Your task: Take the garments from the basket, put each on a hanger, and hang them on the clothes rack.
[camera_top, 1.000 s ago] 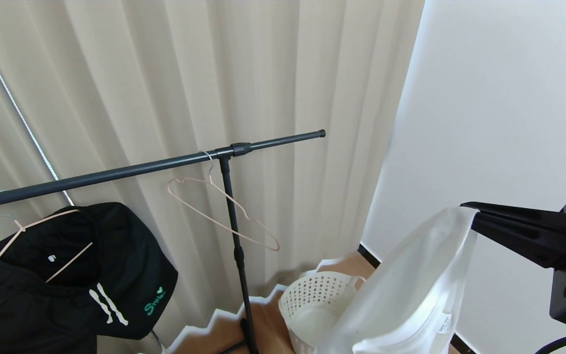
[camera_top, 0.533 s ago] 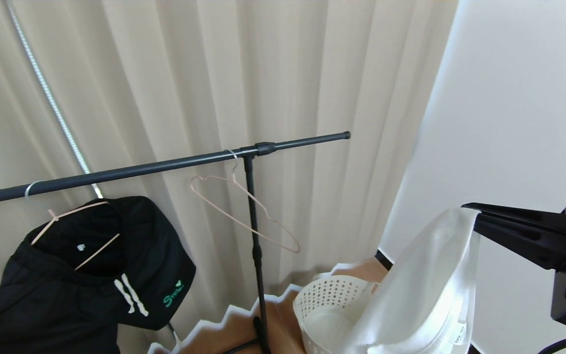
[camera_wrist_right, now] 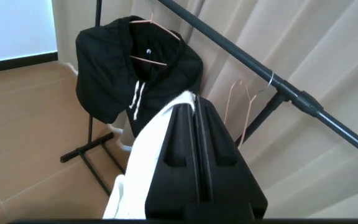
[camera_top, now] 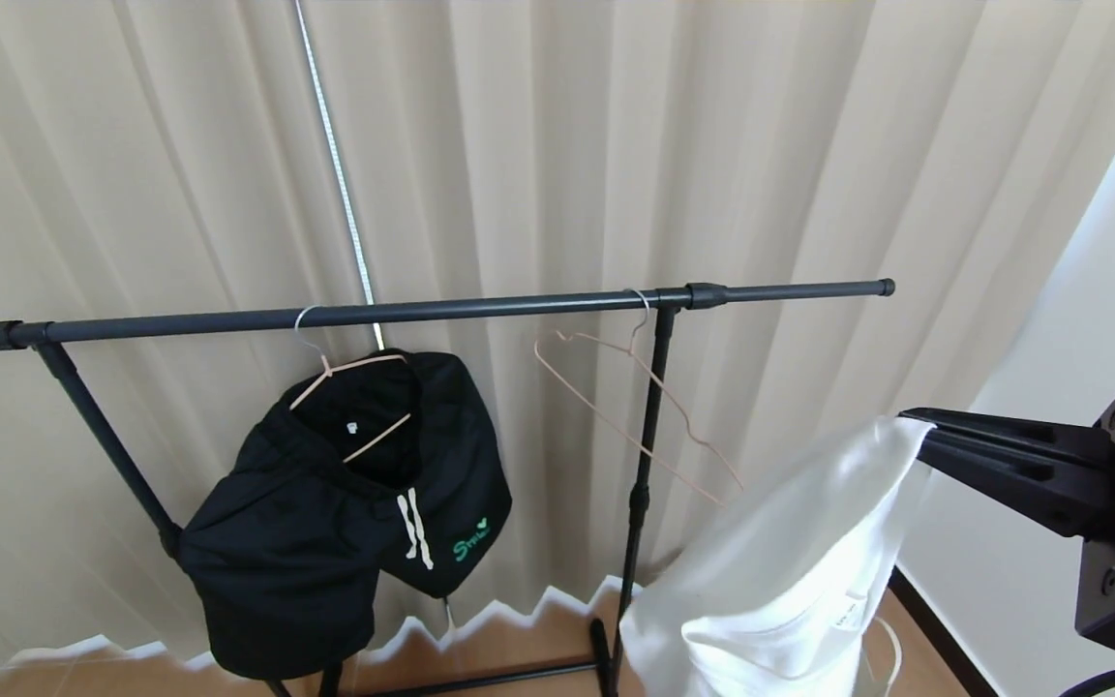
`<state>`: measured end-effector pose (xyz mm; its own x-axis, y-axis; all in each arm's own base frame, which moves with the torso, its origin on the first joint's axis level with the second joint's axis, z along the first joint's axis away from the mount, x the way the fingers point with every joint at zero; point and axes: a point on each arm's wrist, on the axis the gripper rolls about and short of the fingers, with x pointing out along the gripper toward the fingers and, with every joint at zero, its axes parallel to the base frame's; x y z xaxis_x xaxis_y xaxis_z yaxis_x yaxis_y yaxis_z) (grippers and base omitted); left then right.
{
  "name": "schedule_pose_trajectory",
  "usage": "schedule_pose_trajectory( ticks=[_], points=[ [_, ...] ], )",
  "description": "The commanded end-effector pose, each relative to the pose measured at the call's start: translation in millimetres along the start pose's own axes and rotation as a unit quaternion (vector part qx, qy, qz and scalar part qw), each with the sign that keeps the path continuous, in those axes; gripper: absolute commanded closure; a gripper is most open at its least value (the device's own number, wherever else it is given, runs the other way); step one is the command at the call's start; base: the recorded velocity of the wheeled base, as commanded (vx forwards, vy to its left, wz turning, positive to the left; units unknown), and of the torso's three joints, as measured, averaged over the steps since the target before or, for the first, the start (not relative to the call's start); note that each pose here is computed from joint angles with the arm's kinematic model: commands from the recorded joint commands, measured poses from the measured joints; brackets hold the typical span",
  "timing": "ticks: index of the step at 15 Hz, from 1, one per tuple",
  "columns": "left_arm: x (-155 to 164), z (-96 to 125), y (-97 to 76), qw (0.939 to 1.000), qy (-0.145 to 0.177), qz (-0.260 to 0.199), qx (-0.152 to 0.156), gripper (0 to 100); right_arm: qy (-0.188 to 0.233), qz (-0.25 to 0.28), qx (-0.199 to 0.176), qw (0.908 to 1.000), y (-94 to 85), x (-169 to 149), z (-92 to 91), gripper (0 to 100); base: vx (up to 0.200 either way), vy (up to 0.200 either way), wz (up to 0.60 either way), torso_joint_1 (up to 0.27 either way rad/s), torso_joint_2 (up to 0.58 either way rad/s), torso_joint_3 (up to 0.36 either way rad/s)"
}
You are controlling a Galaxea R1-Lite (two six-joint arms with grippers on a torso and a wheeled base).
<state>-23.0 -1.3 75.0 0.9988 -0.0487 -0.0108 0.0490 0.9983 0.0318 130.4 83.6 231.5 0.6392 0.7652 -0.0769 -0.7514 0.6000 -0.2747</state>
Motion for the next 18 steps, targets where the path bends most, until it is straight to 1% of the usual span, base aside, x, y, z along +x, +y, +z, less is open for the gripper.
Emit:
schedule_pose_trajectory(
  ticks=[1,4,5,13,16,18],
  points=[
    [0.0,0.1,0.0,1.0000,-0.001,0.001,0.000,0,-0.001,0.000,-0.001,1.0000,0.1,-0.5,0.4,100,0.000,0.000,0.00,0.000,0.00,0.000],
    [0.0,0.1,0.0,1.0000,-0.001,0.001,0.000,0,0.001,0.001,0.000,1.0000,0.2,0.2,-0.5,100,0.000,0.000,0.00,0.000,0.00,0.000],
    [0.0,0.1,0.0,1.0000,-0.001,0.001,0.000,0,0.002,0.001,0.001,1.0000,0.4,0.1,-1.3,100,0.000,0.000,0.60,0.002,-0.01,0.002],
    [0.0,0.1,0.0,1.0000,-0.001,0.001,0.000,0,0.004,0.002,0.001,1.0000,1.0,0.0,-2.9,100,0.000,0.000,0.00,0.000,0.00,0.000],
    [0.0,-0.1,0.0,1.0000,0.000,0.001,0.000,0,0.004,0.001,0.000,1.0000,1.5,-1.4,-2.9,100,0.000,0.000,0.60,0.002,0.00,0.001],
    [0.0,-0.1,0.0,1.0000,0.000,0.001,0.000,0,0.002,0.001,-0.001,1.0000,1.8,-2.1,-2.7,100,0.000,0.000,0.00,0.000,0.00,0.000]
  ],
)
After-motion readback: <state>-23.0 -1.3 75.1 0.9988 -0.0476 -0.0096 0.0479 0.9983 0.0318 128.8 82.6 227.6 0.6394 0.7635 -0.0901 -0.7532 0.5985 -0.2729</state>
